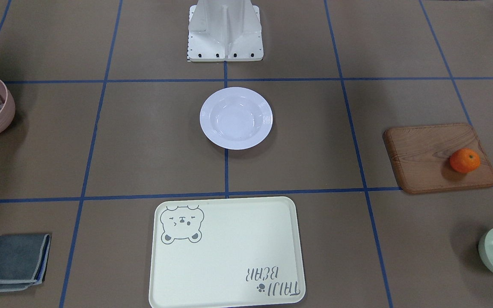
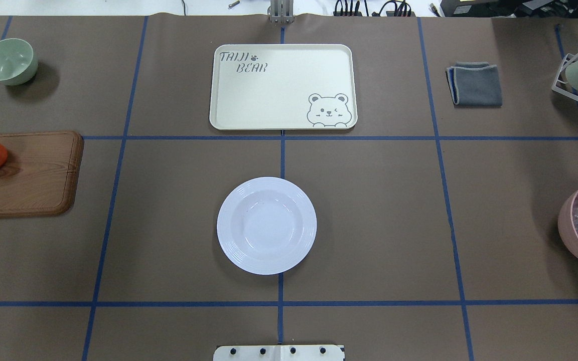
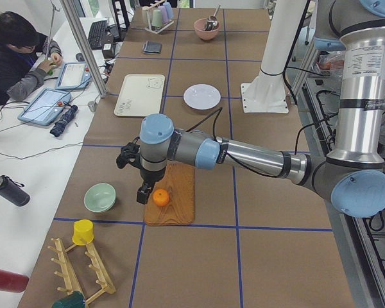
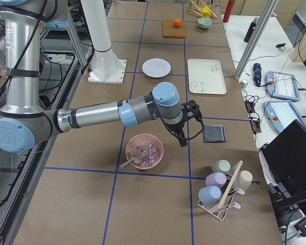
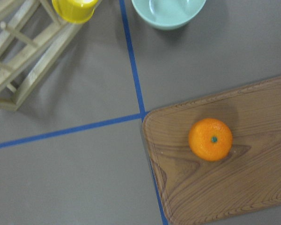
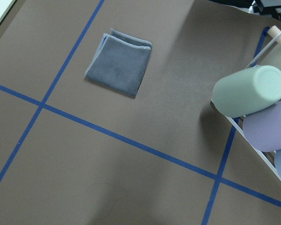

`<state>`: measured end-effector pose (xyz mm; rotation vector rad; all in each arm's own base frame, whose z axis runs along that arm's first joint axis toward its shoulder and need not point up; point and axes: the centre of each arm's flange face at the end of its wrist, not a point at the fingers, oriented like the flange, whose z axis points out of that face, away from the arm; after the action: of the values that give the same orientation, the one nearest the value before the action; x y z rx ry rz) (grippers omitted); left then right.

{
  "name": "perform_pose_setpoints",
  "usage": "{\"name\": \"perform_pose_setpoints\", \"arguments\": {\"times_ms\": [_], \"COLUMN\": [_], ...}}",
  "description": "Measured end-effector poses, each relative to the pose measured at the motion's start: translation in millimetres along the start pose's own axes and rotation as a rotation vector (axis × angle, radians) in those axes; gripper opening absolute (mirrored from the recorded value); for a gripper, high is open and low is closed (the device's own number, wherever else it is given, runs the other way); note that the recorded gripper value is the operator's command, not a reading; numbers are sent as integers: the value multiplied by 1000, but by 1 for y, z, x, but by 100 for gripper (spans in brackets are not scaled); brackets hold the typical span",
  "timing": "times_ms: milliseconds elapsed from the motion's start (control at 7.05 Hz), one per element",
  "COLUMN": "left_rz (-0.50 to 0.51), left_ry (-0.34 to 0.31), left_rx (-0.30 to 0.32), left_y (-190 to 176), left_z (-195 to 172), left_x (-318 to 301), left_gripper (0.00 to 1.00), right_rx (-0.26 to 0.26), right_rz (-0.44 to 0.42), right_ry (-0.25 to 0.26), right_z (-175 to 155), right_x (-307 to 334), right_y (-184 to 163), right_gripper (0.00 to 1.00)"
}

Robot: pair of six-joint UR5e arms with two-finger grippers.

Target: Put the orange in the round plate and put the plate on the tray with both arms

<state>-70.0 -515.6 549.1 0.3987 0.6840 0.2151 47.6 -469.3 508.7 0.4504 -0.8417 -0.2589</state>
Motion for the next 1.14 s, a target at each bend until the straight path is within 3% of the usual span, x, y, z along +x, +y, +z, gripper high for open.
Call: {"name": "perform_pose_setpoints", "arguments": {"times_ms": [284,568,852,1135], "left_rz": [-16,25,38,-31], "left_ry": [5,29,76,107], "left_rx": [97,121,61,-16], "left_y": [-8,1,4,13], "left_z": [10,33,77,118], "left_x": [-7,5,41,69], "left_gripper": [98,98,98,98], "right_rx": [7,-16,-30,-26], "right_rz": [-41,-34,67,169], "right_ry": [-29,-55,-86,-65], "right_z": [5,23,51,86], "right_x": [-14,-37,-82,-133], "right_y": [-12,-23,-43,-50], "right_gripper": [100,100,100,100]}}
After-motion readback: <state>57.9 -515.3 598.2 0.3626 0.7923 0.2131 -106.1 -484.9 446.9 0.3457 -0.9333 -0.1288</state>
